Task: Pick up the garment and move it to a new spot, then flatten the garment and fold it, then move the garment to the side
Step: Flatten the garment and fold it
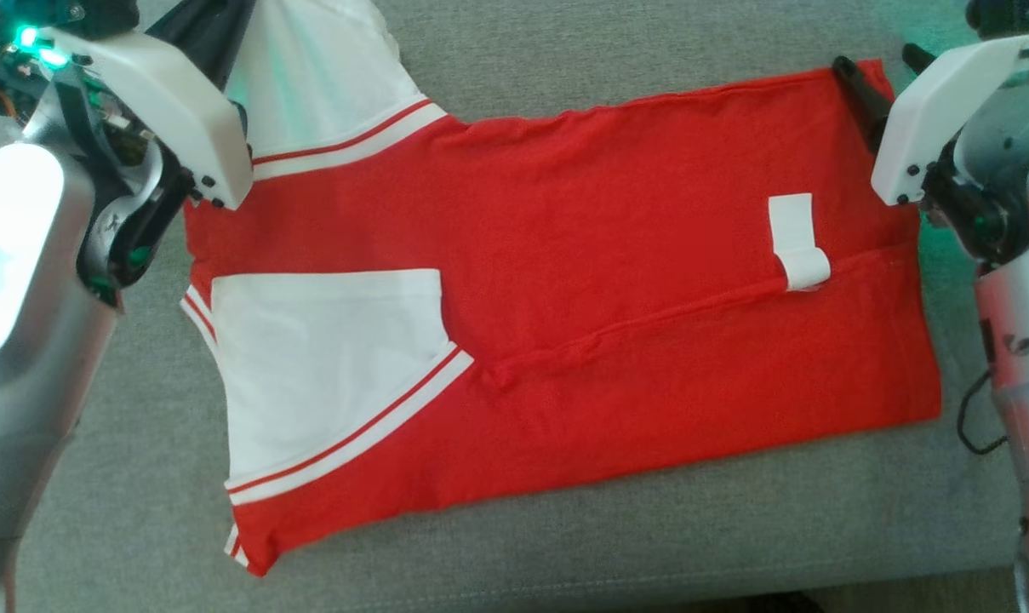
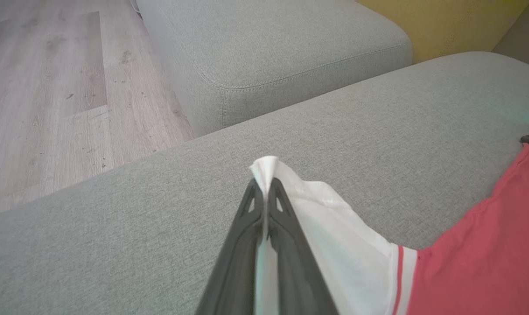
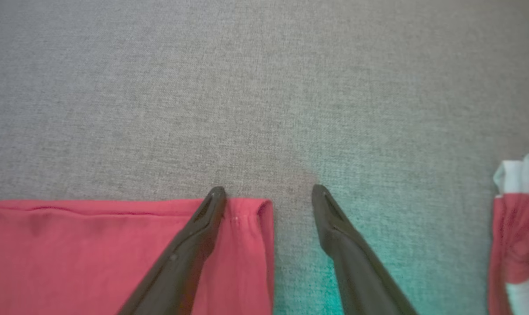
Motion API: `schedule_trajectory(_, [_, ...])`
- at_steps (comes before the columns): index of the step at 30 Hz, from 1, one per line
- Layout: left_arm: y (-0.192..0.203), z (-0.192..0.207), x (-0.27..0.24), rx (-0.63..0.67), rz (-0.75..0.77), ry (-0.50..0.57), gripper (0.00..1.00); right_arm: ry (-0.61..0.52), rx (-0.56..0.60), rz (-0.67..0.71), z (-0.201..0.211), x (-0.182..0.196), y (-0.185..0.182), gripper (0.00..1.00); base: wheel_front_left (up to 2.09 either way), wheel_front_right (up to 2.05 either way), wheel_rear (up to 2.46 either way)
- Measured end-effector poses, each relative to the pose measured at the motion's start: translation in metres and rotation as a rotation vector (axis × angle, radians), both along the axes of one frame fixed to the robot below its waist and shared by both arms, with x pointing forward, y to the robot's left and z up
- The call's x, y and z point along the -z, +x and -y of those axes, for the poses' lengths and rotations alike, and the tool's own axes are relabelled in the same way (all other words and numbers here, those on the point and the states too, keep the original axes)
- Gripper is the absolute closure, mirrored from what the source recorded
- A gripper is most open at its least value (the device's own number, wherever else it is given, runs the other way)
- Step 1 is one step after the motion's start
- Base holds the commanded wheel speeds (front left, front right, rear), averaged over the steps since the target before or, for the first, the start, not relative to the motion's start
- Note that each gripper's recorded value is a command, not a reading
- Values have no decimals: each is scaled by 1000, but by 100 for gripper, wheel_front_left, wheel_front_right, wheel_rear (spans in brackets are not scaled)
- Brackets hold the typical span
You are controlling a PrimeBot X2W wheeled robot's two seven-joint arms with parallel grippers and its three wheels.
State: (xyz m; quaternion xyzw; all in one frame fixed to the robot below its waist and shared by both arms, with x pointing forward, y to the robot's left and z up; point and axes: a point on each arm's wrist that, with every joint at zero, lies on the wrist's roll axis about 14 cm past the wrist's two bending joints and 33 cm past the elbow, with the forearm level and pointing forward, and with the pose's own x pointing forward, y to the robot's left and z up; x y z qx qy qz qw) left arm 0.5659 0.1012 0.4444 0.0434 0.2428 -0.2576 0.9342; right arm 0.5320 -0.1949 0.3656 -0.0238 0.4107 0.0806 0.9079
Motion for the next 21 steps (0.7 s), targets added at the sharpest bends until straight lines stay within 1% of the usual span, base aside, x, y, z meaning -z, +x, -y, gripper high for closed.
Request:
schedule_trajectory(1, [0, 0, 0, -1, 0, 0, 100, 2, -4, -1, -1, 0, 1, 7, 0, 0, 0])
schedule_trajectory(2, [0, -1, 0, -1, -1, 0, 100, 10, -7, -3, -3, 0, 2, 25, 0, 0, 0])
schedule_trajectory(3, [0, -1, 0, -1, -1, 0, 100, 10, -7, -3, -3, 0, 2, 51, 0, 0, 0])
schedule_trajectory(4, [-1, -1, 0, -2, -1, 0, 100, 20, -6, -7, -4, 1, 2, 65, 0, 0, 0])
schedule_trajectory(5, [-1, -1, 0, -2, -1, 1, 100, 26, -6, -9, -5, 1, 2, 100, 0, 0, 0])
schedule_trajectory(9, [-1, -1, -3, -2, 4, -2, 100, 22, -11, -12, -6, 1, 2, 100, 0, 0, 0])
schedule_trajectory(13, [-3, -3, -11, -4, 15, -3, 100, 17, -11, 13, -5, -5, 2, 100, 0, 0, 0])
schedule_trajectory(21, [-16, -2, -35, 1, 76, -22, 100, 30, -8, 152, -5, -39, 8, 100, 0, 0, 0])
